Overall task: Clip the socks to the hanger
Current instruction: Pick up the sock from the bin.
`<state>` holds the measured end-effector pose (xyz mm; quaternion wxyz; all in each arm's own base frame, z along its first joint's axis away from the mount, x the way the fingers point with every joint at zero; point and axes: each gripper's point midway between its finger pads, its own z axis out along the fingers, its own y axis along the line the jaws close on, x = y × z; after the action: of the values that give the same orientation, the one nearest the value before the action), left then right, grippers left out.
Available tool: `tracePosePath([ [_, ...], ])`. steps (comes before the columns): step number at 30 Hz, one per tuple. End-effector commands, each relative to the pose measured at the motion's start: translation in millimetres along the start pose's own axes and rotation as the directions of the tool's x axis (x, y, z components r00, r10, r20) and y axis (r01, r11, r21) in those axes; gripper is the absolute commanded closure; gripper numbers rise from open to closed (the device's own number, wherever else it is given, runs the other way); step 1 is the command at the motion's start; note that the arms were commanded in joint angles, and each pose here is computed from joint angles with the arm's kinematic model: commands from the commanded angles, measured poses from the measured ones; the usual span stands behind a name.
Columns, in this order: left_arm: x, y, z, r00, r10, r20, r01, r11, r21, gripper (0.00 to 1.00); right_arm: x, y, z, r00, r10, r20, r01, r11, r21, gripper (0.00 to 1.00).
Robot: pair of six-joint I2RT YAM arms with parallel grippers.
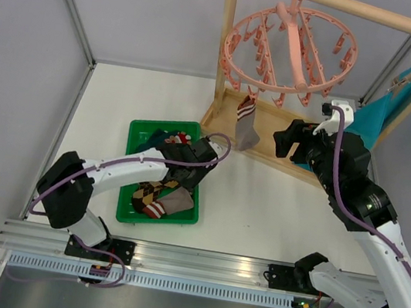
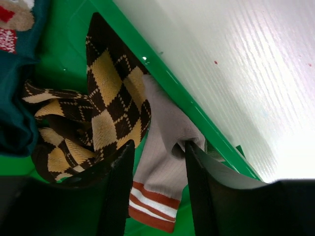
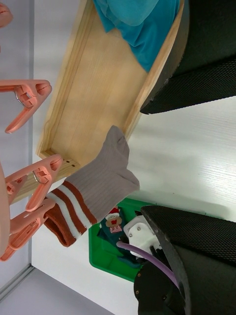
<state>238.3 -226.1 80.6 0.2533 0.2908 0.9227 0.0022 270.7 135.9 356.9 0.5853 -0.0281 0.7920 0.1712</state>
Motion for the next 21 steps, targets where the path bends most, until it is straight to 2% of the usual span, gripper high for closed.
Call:
tracePosePath([
  [1,-21,9,-3,0.998,-0.005,0.058,0.007,1.0,-0.024,0.51,-10,1,-5,0.999,0.007,0.047,-0.006,1.0,-0.007,0.19],
  [11,-20,1,7,0.999,-0.024,0.035,0.022,0.999,0.04,0.64,-7,2,-4,0.999,0.012,0.041,-0.011,1.0,-0.012,0.19],
  [12,-21,0,7,0.999,-0.024,0.036,0.022,0.999,0.046,0.69,-7,2,-4,0.999,0.013,0.042,-0.013,1.0,-0.012,0.19],
  [16,-26,-5,6,0.998,-0.037,0.047,0.033,0.996,0.08,0.78,-7,2,-5,0.999,0.012,0.044,-0.012,1.0,-0.013,0.19],
  [20,-36,-5,-3,0.995,-0.056,0.077,0.049,0.995,0.086,0.97,-7,2,-6,0.999,0.014,0.043,-0.013,1.0,-0.016,0.19],
  [21,-42,-3,-12,0.992,-0.068,0.104,0.059,0.994,0.091,0.98,-7,1,-6,0.999,0.014,0.042,-0.013,1.0,-0.013,0.19],
])
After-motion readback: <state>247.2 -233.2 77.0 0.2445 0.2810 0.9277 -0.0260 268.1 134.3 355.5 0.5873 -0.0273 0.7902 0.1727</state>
